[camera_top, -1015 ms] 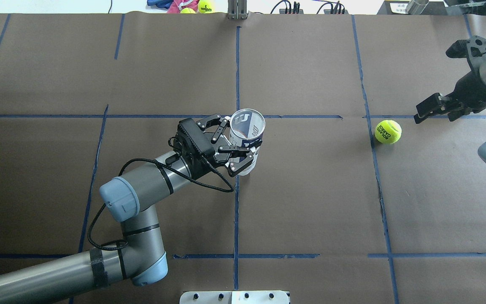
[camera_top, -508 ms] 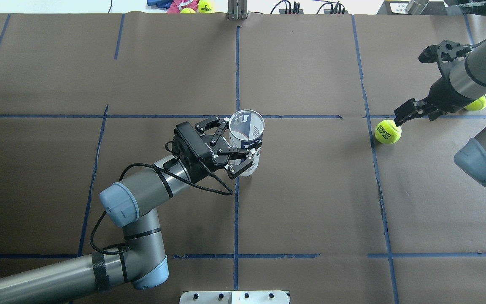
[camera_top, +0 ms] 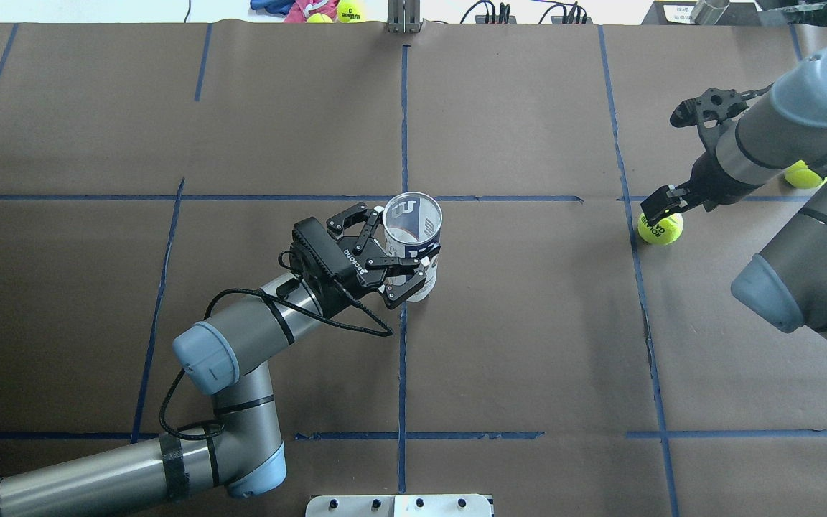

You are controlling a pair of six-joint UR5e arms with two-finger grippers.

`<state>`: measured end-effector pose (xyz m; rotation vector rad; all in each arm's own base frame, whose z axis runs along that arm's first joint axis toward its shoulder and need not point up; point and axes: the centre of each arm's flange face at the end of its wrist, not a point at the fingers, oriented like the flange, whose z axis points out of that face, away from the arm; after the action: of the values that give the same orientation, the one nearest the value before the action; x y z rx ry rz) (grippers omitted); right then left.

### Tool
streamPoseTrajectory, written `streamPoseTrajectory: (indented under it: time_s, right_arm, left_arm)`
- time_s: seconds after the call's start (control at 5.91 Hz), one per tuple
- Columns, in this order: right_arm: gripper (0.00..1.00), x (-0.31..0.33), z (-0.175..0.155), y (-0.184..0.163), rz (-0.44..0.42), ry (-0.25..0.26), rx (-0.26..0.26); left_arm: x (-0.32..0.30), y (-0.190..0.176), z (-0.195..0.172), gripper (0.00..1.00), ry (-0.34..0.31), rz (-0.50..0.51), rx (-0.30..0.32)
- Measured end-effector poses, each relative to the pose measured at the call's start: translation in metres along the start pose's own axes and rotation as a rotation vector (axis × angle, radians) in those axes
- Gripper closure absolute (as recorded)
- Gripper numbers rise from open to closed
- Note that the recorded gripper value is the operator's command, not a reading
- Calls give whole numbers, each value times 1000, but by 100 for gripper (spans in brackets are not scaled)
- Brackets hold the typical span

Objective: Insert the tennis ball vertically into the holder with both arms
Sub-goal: 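Grasp the nearer tennis ball with the right gripper while left holds the can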

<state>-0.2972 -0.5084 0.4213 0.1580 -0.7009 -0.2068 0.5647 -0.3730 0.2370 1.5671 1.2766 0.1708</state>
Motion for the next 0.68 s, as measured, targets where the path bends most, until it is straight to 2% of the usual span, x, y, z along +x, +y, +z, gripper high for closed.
streamPoseTrajectory:
  time_s: [0.68]
  right_arm:
    - [1,4,54,-21,-27,90,-51]
  left_arm:
    - [0,1,0,18,-1,2,-1]
